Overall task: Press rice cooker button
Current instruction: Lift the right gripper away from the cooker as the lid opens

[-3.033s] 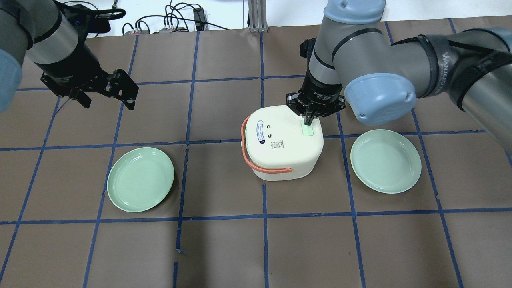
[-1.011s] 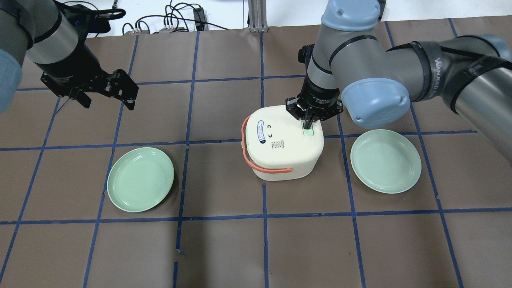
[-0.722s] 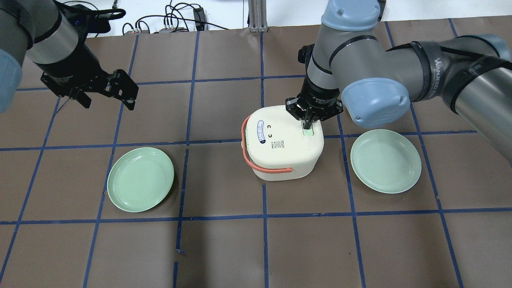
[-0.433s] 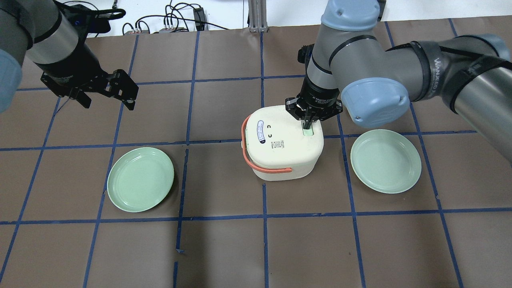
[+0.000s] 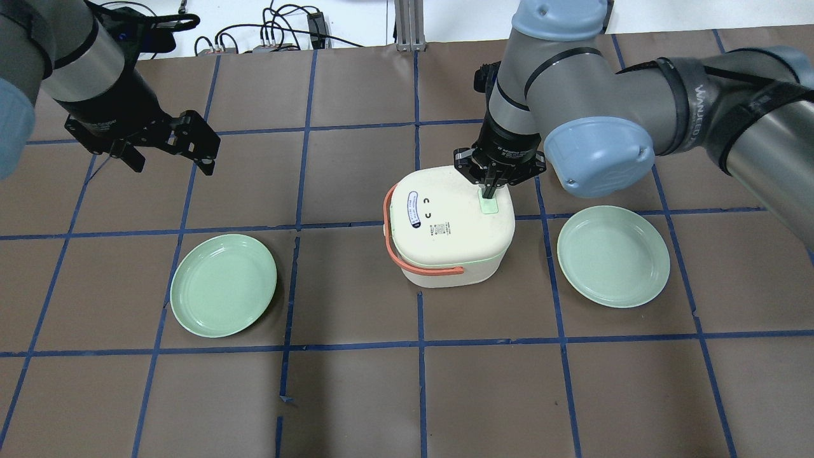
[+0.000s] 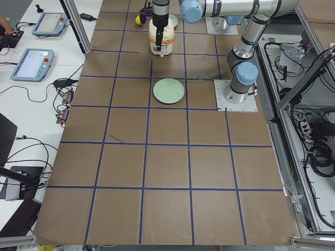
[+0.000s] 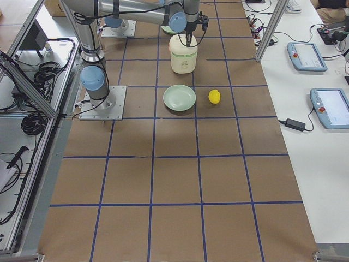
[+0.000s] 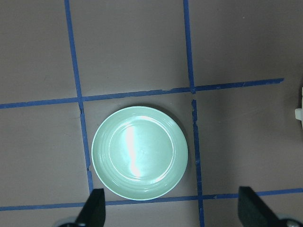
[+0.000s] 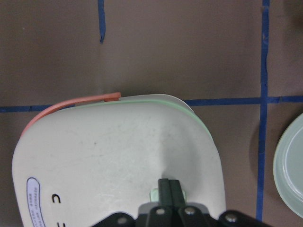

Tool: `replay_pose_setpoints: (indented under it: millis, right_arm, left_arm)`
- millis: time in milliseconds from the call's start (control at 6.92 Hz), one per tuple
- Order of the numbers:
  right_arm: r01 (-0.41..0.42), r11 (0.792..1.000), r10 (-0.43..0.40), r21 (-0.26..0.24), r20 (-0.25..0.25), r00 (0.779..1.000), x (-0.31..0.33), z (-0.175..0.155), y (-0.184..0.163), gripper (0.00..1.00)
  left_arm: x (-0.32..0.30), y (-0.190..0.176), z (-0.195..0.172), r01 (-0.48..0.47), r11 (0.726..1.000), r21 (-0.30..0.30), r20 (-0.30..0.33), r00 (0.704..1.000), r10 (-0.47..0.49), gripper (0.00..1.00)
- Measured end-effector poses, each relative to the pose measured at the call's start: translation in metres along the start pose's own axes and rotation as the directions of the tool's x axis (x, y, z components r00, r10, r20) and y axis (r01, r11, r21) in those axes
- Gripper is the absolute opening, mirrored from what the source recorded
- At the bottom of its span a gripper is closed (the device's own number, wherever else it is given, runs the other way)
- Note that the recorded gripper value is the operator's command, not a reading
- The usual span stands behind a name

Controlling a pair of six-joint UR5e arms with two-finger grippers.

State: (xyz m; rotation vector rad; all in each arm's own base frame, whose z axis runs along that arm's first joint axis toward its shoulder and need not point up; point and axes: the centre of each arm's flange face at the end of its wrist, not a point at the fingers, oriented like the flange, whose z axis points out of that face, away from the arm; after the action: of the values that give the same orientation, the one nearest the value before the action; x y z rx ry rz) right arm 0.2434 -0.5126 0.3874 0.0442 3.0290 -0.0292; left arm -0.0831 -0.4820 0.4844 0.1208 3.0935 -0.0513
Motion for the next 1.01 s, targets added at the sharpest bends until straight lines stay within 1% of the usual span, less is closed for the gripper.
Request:
replay_pose_setpoints:
  millis: [144, 289, 578, 867, 1011]
  right_arm:
    - [-0.002, 1.000, 0.002, 0.018, 0.004, 1.000, -0.001, -0.016, -0.006, 0.33]
    - [-0.010, 1.000, 0.009, 0.021, 0.004, 1.000, 0.000, -0.032, -0.012, 0.47]
    - [-0.019, 1.000, 0.019, 0.012, -0.020, 1.000, 0.008, -0.054, -0.016, 0.53]
    - [0.022, 1.000, -0.020, 0.020, -0.056, 0.998, 0.030, -0.079, -0.016, 0.59]
    - [0.028, 0.999, -0.027, 0.016, -0.065, 0.998, 0.048, -0.094, -0.013, 0.65]
  left_arm:
    - [0.000, 0.000, 0.000, 0.000, 1.000, 0.000, 0.000, 1.000, 0.000, 1.00]
    - [0.000, 0.000, 0.000, 0.000, 1.000, 0.000, 0.000, 1.000, 0.000, 1.00]
    - [0.000, 0.000, 0.000, 0.000, 1.000, 0.000, 0.000, 1.000, 0.000, 1.00]
    - [0.000, 0.000, 0.000, 0.000, 1.000, 0.000, 0.000, 1.000, 0.000, 1.00]
    - [0.000, 0.000, 0.000, 0.000, 1.000, 0.000, 0.000, 1.000, 0.000, 1.00]
